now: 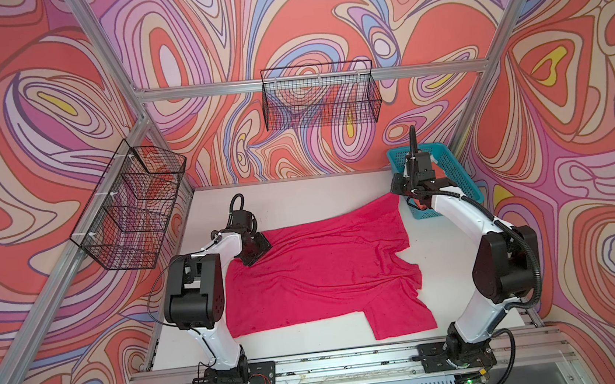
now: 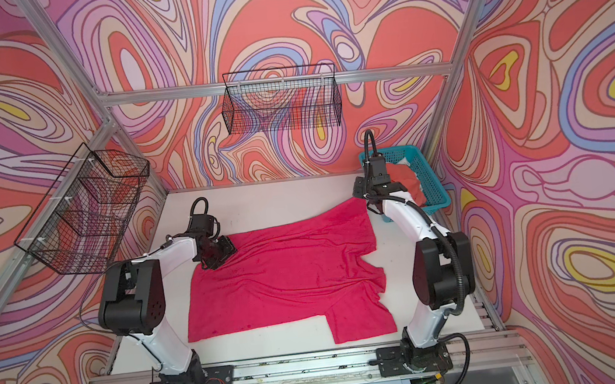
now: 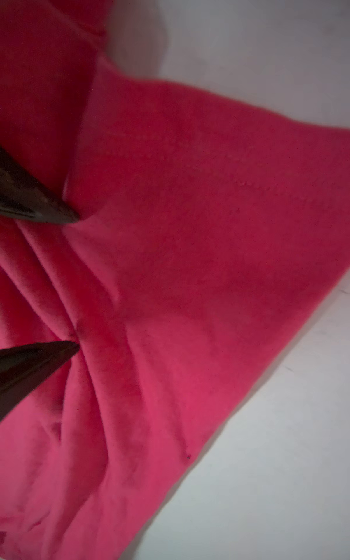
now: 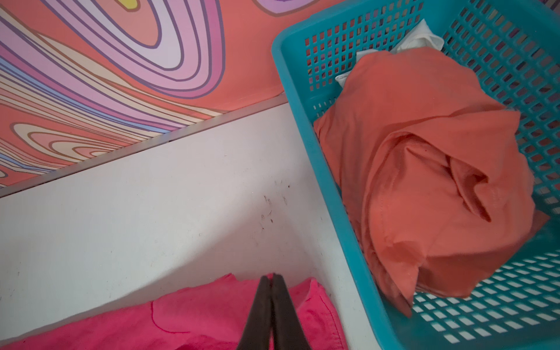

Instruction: Fold and stack the t-shirts

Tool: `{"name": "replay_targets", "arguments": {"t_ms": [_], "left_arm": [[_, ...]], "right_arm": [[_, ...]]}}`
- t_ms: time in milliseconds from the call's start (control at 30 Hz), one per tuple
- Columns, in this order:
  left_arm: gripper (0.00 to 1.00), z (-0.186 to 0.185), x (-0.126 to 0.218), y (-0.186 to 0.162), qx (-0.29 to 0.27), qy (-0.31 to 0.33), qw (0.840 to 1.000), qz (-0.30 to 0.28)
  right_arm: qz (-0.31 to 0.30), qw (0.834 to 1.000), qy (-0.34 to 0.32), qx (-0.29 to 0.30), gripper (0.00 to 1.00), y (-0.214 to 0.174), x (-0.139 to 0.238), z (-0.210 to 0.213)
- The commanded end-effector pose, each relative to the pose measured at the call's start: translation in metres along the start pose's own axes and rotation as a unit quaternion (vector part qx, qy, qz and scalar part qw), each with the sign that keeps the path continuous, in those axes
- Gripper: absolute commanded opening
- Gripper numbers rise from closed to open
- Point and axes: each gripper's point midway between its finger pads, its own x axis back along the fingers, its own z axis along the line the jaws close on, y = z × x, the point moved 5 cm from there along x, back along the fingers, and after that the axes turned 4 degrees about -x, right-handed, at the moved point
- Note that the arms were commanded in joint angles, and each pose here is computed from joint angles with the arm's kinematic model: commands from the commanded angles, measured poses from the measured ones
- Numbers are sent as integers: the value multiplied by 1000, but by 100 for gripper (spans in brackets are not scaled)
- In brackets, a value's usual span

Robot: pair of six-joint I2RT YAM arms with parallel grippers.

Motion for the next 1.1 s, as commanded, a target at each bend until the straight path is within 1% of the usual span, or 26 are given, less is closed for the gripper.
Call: {"name": "replay_targets", "arguments": {"t_ms": [0,100,200,300,500,567,667,867,1067], "left_arm": [[65,-1,13,-1,16,10,1000,14],[66,-29,38,31,-9,-20,999,-35],[66,-43,53,63,-38,-7,996,-80],[64,-43,47,86,-52,17,994,-96],[52,-26,21,119,-51,50,990,-119],[48,-22,13,126,-51,59,990,-114],[46,-14,4,131,-43,81,990,-108],[41,0,-7,136,-31,97,990,-100],[35,5,-15,141,-33,115,988,-101]], "right_arm": [[-3,1000,8,7,0,0,7,3],[0,1000,10,8,0,1,6,4],[3,1000,15,11,0,2,5,6],[14,999,26,13,0,0,2,9],[25,999,34,14,0,-5,1,10],[26,999,34,17,0,-5,1,11],[28,999,30,20,0,-5,2,10],[24,999,33,21,0,-2,8,11],[26,999,34,21,0,-2,8,11]]}}
